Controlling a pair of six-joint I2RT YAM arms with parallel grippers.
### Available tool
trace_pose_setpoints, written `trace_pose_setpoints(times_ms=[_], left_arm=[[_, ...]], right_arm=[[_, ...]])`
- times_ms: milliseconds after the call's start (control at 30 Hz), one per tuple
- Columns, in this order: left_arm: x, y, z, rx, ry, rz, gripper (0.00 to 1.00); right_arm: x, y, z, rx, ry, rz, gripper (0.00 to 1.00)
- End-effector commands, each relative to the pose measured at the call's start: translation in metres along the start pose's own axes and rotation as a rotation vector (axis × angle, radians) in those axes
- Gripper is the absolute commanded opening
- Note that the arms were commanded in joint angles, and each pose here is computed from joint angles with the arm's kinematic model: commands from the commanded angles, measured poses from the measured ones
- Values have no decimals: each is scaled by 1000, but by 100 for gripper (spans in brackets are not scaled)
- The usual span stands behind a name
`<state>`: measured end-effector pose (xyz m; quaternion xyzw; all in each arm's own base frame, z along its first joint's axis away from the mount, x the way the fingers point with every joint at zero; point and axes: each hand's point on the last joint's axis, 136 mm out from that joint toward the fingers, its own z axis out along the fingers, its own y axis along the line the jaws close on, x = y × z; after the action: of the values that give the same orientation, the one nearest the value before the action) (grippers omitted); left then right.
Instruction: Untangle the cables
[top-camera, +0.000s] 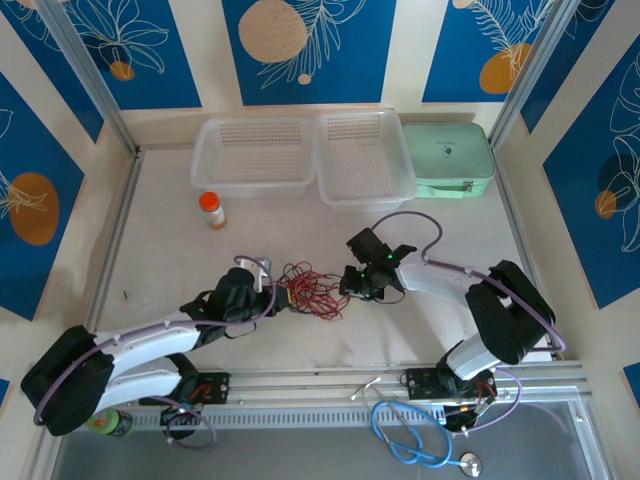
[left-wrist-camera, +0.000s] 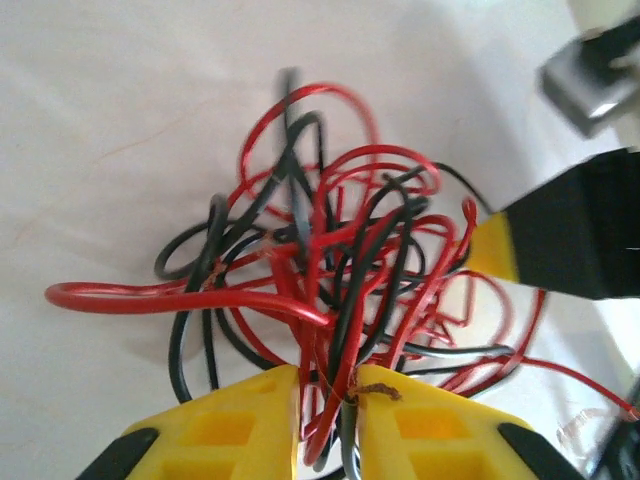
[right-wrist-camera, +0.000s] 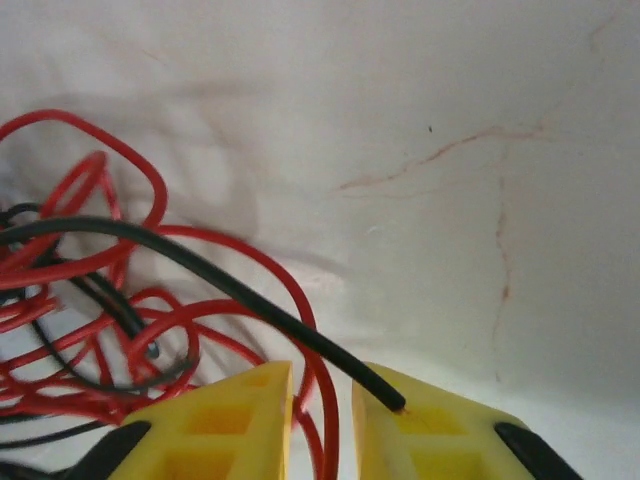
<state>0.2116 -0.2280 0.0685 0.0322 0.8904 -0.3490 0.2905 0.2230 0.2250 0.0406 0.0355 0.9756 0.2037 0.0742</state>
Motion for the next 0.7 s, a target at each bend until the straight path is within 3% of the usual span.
trace_pose_setpoints(times_ms=[0,200,300,367,433,667], left_arm=[[-7,5,6,-24,-21,-22,24],[-13,1,4,-21,-35,-7,30],[-19,-9,-2,-11,-25,30,47],[-24,-17,-8,-10,-12,72,62],[-32,-25,-16,-20,-4,117,70],[-62,-29,-23,-180,66,286,75]], right_arm=[[-3,3,-26,-1,-52,-166,37],[-7,22,-58,-55,-115,-345,66],[-9,28,-64,-60,-105,-282,77],[-8,30,-63,-61,-68,-183,81],[-1,34,-59,-69,-7,-69,82],[25,49,-49,-134,105,209,86]])
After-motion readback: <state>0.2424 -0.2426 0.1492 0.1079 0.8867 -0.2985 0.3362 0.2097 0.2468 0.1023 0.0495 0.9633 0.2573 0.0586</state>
